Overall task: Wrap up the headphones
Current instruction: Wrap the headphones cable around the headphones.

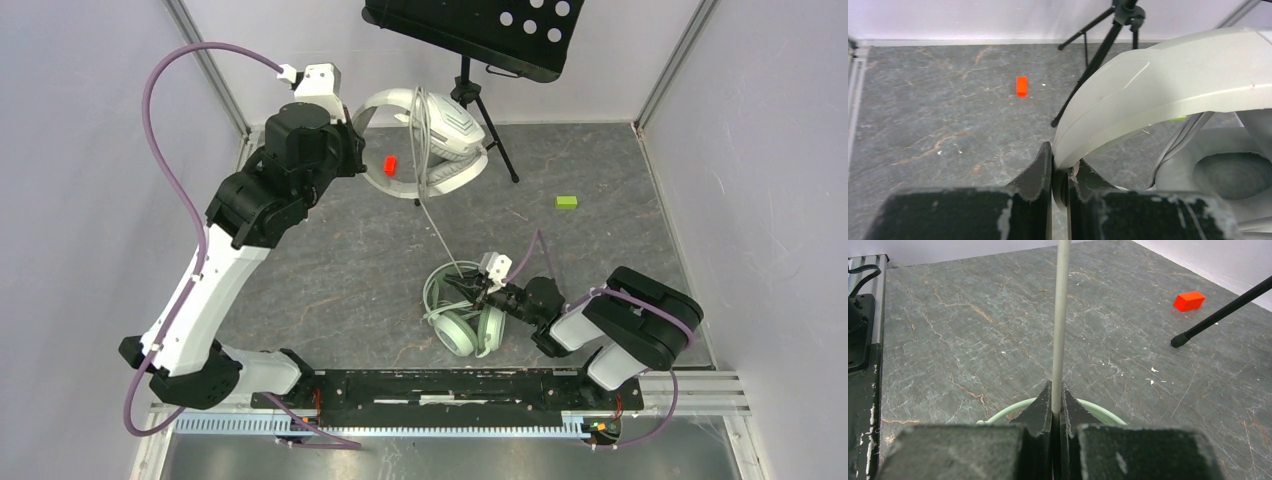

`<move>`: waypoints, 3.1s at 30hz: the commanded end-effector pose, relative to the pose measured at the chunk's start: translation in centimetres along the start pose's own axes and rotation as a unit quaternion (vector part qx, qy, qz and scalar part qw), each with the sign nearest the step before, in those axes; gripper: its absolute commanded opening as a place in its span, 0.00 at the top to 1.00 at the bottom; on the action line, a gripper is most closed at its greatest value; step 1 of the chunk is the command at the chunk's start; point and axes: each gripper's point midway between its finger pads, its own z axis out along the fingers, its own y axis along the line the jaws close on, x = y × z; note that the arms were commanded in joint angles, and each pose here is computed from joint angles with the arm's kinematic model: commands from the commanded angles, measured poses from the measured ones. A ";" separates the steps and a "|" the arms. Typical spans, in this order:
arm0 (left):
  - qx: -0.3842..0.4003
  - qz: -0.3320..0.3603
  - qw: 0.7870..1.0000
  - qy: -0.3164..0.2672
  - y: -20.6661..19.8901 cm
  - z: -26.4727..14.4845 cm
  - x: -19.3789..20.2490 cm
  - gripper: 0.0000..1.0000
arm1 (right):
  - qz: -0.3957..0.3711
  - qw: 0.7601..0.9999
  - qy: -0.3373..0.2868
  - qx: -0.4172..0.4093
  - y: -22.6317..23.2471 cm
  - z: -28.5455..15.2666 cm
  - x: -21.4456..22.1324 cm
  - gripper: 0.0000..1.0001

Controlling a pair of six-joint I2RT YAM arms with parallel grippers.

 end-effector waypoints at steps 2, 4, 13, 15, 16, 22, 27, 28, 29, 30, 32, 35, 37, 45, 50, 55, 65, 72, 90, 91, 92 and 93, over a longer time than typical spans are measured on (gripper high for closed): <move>-0.044 -0.073 0.981 -0.176 1.8 -2.8 -10.1 0.98 | -0.043 0.989 -0.141 0.004 -0.2 -0.5 -6.7 1.00; -0.085 -0.045 0.978 -0.184 3.1 -2.4 -10.3 0.98 | -0.045 0.989 -0.143 -0.003 0.1 -0.6 -6.9 1.00; -0.208 0.027 0.966 -0.150 6.9 1.5 -7.8 0.98 | -0.022 0.983 -0.175 -0.047 2.2 -2.3 -9.1 1.00; -0.216 0.026 0.965 -0.144 7.4 2.2 -7.5 0.98 | -0.021 0.982 -0.178 -0.053 2.6 -2.6 -9.3 1.00; -0.217 0.020 0.966 -0.142 7.6 2.4 -7.4 0.98 | -0.021 0.982 -0.177 -0.055 2.8 -2.7 -9.3 1.00; -0.227 0.010 0.965 -0.134 8.7 3.5 -7.2 0.98 | -0.015 0.978 -0.195 -0.077 4.0 -3.1 -10.2 1.00; -0.254 0.032 0.959 -0.120 10.7 4.1 -6.4 0.98 | -0.017 0.970 -0.242 -0.023 2.9 -6.3 -12.5 1.00; -0.261 0.035 0.958 -0.116 11.1 4.2 -6.1 0.98 | -0.022 0.967 -0.254 -0.011 2.6 -6.8 -13.2 1.00; -0.266 0.036 0.956 -0.114 11.5 4.2 -6.0 0.98 | -0.027 0.966 -0.258 -0.003 2.4 -7.1 -13.6 1.00; -0.269 0.036 0.956 -0.111 11.8 4.4 -5.8 0.98 | -0.033 0.964 -0.263 0.000 2.3 -7.3 -14.0 1.00; -0.271 0.033 0.956 -0.107 12.2 4.6 -5.4 0.98 | -0.042 0.967 -0.252 -0.005 2.3 -6.9 -14.0 1.00; -0.268 0.024 0.958 -0.102 12.5 5.0 -5.1 0.98 | -0.051 0.966 -0.254 -0.023 2.9 -6.8 -14.7 1.00; -0.259 0.015 0.961 -0.098 12.3 5.4 -4.8 0.98 | -0.053 0.967 -0.248 -0.040 3.3 -6.2 -14.8 1.00; -0.172 -0.071 0.979 -0.086 10.3 6.2 -4.6 0.98 | -0.039 0.971 -0.216 -0.095 4.8 -3.2 -14.3 1.00; -0.079 -0.134 0.985 -0.080 7.4 5.9 -5.4 0.98 | -0.035 0.973 -0.201 -0.110 5.9 -1.8 -13.3 1.00; 0.004 -0.167 0.983 -0.073 4.2 4.8 -6.6 0.98 | -0.041 0.978 -0.174 -0.105 5.5 -0.1 -12.0 1.00; 0.175 -0.197 0.963 -0.054 -1.8 0.9 -7.9 0.98 | -0.045 0.987 -0.130 -0.082 4.4 2.4 -9.0 1.00; 0.262 -0.138 0.955 0.020 -4.0 -2.5 -3.9 0.98 | -0.020 0.991 -0.130 -0.021 0.3 1.5 -8.7 1.00; 0.342 0.104 0.926 0.121 -2.7 -2.5 7.0 0.98 | 0.097 0.980 -0.174 0.009 -4.9 -1.0 -10.5 0.98; 0.343 0.124 0.922 0.126 -2.5 -2.2 7.8 0.98 | 0.118 0.978 -0.173 -0.003 -4.8 -1.0 -10.6 0.99; 0.339 0.151 0.920 0.127 -2.0 -1.7 8.5 0.98 | 0.136 0.976 -0.172 -0.014 -4.7 -0.9 -10.7 1.00; 0.329 0.172 0.919 0.131 -1.5 -1.1 9.3 0.98 | 0.158 0.972 -0.172 -0.024 -4.7 -1.0 -11.0 1.00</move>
